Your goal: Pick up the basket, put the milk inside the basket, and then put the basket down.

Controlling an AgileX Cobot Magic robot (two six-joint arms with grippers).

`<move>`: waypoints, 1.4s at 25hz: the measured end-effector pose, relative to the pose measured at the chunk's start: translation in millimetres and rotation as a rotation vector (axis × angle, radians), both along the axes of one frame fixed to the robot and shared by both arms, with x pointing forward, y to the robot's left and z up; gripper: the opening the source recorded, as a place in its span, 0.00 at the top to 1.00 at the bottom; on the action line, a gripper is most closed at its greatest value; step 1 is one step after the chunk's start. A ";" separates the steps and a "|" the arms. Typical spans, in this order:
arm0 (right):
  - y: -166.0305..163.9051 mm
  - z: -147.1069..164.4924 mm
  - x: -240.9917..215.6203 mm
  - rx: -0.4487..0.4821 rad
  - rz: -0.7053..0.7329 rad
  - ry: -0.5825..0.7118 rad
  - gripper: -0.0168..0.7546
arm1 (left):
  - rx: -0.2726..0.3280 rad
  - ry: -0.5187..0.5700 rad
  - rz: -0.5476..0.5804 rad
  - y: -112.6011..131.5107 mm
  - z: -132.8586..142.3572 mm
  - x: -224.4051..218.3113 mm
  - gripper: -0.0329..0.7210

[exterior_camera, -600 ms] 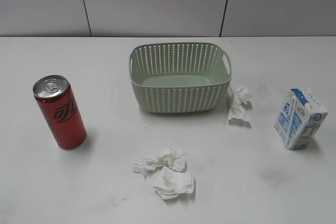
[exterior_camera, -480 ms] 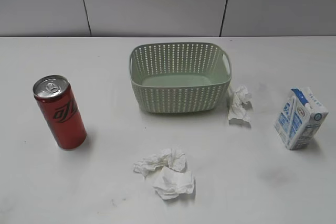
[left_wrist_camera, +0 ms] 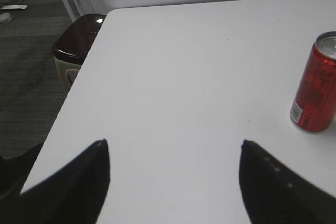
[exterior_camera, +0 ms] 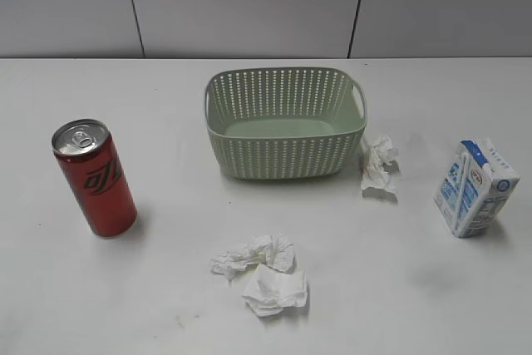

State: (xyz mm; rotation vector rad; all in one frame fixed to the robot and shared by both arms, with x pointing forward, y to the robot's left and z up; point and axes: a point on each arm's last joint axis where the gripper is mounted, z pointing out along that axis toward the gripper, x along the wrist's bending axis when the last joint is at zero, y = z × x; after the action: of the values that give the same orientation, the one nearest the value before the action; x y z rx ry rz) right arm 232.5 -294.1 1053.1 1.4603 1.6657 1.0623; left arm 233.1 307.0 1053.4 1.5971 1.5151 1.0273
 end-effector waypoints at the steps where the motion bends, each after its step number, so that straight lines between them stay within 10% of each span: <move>1: 0.0 0.0 0.0 0.000 0.000 0.000 0.23 | 0.000 0.000 0.000 0.0 0.0 0.0 0.18; 25: 0.1 0.0 0.0 0.002 0.000 0.000 0.24 | -0.001 -0.116 -0.005 -0.3 23.0 -1.4 0.18; 35: 0.2 0.0 0.0 0.003 0.001 0.000 0.24 | -0.028 -0.016 -0.028 -5.3 56.3 66.2 0.18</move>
State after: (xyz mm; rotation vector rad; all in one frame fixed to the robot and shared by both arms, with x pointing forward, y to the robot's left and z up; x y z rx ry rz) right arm 232.5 -293.9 1053.1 1.4619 1.6660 1.0660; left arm 299.3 301.7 1109.8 1.5828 1.4858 0.9972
